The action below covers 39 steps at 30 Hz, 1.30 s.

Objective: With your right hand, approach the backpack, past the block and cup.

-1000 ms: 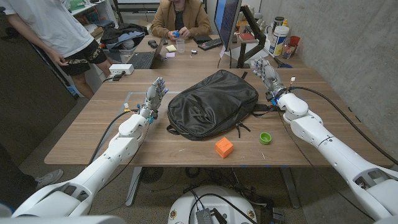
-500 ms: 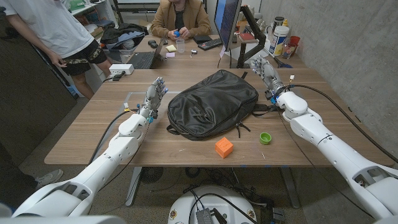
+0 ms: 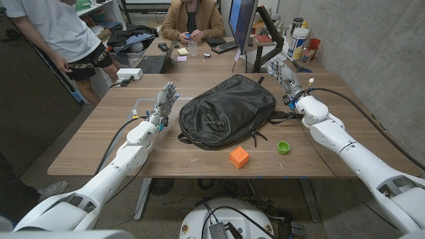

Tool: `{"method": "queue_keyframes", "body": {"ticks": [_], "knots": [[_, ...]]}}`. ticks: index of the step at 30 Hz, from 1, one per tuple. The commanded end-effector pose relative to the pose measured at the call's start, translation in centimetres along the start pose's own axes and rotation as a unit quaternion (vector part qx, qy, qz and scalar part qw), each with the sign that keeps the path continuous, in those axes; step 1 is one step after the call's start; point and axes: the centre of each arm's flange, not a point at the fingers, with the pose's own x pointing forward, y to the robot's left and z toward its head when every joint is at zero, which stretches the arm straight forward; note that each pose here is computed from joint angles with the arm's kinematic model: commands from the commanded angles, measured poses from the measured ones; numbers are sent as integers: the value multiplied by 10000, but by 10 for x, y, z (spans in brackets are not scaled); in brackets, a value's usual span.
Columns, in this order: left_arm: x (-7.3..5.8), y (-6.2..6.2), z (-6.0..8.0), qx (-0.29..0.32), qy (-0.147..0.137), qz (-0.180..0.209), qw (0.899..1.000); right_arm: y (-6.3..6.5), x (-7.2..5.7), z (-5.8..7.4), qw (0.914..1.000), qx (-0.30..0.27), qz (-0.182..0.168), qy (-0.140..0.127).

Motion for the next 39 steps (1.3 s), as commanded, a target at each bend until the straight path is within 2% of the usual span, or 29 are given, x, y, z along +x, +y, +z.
{"method": "queue_keyframes", "body": {"ticks": [1, 39], "knots": [[0, 0, -1, -1, 4, 1, 10000, 1, 2, 4, 9999, -118, 42, -21], [-3, 3, -3, -29, -6, 17, 10000, 17, 10, 32, 9958, -820, 313, -251]]}}
